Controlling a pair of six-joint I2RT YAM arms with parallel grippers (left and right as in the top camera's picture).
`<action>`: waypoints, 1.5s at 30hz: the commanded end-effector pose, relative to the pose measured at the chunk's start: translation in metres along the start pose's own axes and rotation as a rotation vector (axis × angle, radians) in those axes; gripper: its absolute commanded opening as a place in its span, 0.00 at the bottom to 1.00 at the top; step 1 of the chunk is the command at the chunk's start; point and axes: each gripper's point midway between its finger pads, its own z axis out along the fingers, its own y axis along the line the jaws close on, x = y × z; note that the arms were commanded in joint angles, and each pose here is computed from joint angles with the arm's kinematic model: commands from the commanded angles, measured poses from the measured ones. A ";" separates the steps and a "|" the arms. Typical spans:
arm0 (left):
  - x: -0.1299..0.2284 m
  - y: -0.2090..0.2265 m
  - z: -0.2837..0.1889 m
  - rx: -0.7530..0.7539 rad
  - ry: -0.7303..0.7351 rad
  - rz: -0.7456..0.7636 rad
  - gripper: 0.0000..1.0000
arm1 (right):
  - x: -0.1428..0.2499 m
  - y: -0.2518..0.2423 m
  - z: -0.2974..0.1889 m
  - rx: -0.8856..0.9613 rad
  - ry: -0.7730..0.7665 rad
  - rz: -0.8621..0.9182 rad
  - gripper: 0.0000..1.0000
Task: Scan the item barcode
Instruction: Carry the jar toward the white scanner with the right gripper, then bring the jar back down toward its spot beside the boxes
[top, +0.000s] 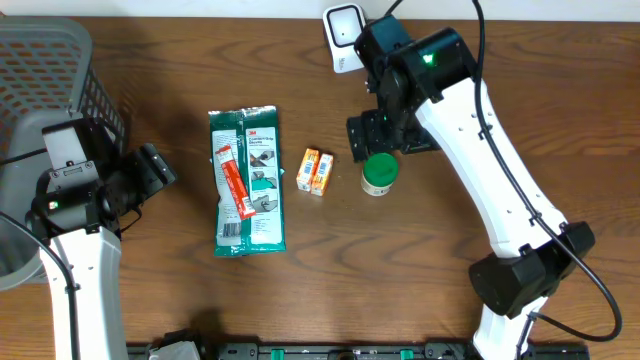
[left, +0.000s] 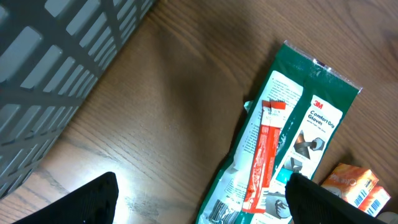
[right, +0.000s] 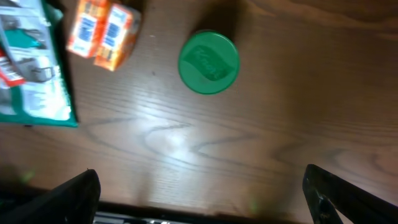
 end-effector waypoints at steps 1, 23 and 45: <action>-0.003 -0.002 -0.002 0.006 -0.006 0.005 0.86 | -0.001 -0.016 0.025 0.088 0.025 0.041 0.99; -0.003 -0.002 -0.002 0.006 -0.006 0.006 0.87 | -0.024 -0.019 0.087 -0.054 0.019 0.113 0.99; -0.003 -0.002 -0.002 0.006 -0.006 0.005 0.86 | -0.024 -0.008 0.165 -0.090 -0.038 0.086 0.93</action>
